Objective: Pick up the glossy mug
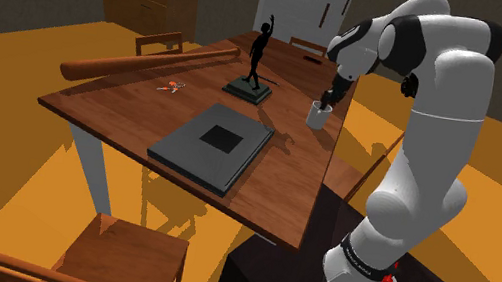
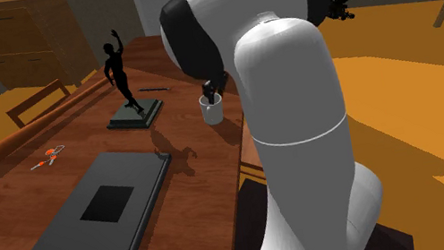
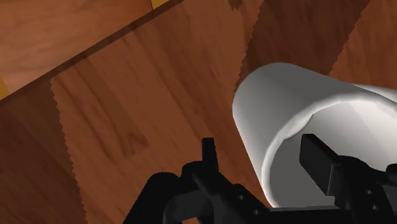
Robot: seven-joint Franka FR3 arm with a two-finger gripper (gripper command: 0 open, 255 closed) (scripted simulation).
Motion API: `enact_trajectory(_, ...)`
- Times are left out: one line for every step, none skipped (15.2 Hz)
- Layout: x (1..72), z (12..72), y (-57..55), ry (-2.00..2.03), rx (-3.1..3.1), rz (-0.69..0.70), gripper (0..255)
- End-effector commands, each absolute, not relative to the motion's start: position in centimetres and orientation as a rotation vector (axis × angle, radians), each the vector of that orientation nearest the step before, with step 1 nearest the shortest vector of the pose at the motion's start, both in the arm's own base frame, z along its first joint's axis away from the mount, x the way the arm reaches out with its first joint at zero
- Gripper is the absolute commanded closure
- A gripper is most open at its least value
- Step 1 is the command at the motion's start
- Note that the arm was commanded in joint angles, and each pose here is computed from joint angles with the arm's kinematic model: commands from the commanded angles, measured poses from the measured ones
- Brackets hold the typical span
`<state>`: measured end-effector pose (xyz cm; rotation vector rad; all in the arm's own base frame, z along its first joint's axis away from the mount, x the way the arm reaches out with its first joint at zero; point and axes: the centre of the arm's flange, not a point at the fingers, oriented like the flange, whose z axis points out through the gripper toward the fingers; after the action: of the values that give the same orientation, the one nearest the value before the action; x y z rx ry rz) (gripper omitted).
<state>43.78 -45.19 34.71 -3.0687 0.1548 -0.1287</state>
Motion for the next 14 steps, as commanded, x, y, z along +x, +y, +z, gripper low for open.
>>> enact_trajectory(43.8, 34.6, -45.2, 0.155, -3.069, -0.129, 255)
enact_trajectory(43.8, 34.6, -45.2, 0.155, -3.069, -0.129, 255)
enact_trajectory(43.8, 34.6, -45.2, 0.155, -3.069, -0.129, 255)
enact_trajectory(43.8, 34.6, -45.2, 0.155, -3.069, -0.129, 255)
enact_trajectory(43.8, 34.6, -45.2, 0.155, -3.069, -0.129, 255)
enact_trajectory(43.8, 34.6, -45.2, 0.155, -3.069, -0.129, 255)
enact_trajectory(43.8, 34.6, -45.2, 0.155, -3.069, -0.129, 255)
enact_trajectory(43.8, 34.6, -45.2, 0.155, -3.069, -0.129, 255)
enact_trajectory(43.8, 34.6, -45.2, 0.155, -3.069, -0.129, 255)
enact_trajectory(43.8, 35.2, -45.2, 0.155, -3.069, -0.129, 255)
enact_trajectory(43.8, 35.7, -45.2, 0.155, -3.069, -0.129, 255)
enact_trajectory(43.8, 36.2, -45.2, 0.155, -3.069, -0.129, 255)
enact_trajectory(43.8, 36.7, -45.2, 0.155, -3.069, -0.129, 255)
enact_trajectory(43.8, 37.3, -45.2, 0.155, -3.069, -0.129, 255)
